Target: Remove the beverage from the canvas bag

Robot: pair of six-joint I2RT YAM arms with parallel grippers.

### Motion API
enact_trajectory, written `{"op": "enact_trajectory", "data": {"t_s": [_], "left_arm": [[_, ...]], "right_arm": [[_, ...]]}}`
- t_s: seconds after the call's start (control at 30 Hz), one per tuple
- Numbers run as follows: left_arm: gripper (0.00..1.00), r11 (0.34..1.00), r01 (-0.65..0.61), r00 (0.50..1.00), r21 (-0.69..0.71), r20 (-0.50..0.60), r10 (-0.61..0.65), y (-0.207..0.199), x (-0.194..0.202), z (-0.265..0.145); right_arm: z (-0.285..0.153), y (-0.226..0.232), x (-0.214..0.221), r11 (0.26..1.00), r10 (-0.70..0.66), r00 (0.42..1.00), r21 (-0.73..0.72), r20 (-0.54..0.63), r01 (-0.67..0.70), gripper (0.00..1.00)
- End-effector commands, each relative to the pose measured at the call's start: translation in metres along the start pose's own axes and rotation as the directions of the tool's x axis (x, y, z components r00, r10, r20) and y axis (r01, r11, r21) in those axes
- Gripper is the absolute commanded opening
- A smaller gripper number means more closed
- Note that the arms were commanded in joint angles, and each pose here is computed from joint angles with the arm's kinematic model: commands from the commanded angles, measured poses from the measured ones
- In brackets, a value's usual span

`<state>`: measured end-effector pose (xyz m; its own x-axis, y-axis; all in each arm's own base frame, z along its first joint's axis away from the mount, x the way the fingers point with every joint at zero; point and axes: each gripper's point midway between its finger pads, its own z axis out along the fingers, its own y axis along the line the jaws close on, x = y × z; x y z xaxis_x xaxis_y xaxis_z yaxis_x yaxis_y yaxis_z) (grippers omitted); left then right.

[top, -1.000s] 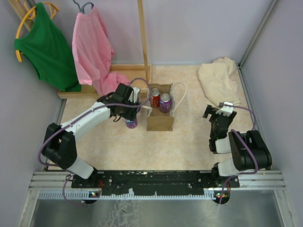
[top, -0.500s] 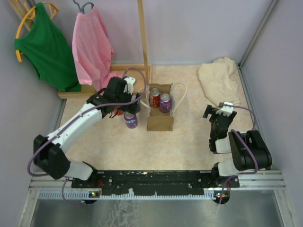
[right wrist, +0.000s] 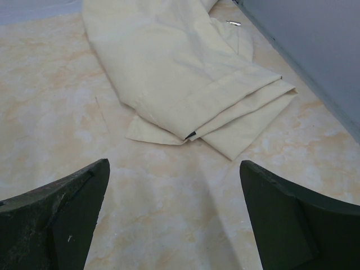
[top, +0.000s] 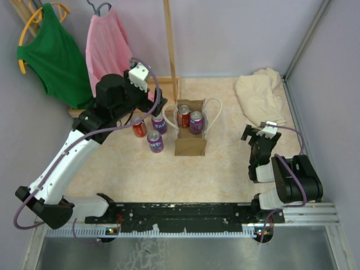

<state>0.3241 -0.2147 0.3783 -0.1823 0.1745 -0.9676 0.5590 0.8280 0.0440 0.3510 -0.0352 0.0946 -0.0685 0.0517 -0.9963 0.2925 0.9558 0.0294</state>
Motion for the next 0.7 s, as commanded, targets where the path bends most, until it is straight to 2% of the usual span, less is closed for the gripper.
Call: {"op": "enact_trajectory", "data": {"t_s": [0.0,0.17,0.47,0.67], "left_arm": [[0.99,0.972,-0.135,0.990,0.194,0.065,0.125,-0.039,-0.009,0.025],[0.97,0.910,-0.204,0.979,0.360,0.050,0.200,-0.072,0.002,0.062],[0.97,0.900,-0.207,0.961,0.383,-0.092,0.261,-0.073,0.053,0.133],[1.00,0.876,-0.214,0.953,0.432,-0.104,0.284,-0.082,0.079,0.156]], "right_arm": [[0.004,0.002,-0.015,1.000,0.007,0.999,0.007,0.051,-0.008,0.99],[0.004,0.002,-0.014,1.000,0.007,0.999,0.007,0.051,-0.008,0.99],[0.004,0.001,-0.014,1.000,0.007,0.999,0.008,0.051,-0.008,0.99],[0.004,0.002,-0.015,1.000,0.008,0.999,0.007,0.052,-0.008,0.99]]}}
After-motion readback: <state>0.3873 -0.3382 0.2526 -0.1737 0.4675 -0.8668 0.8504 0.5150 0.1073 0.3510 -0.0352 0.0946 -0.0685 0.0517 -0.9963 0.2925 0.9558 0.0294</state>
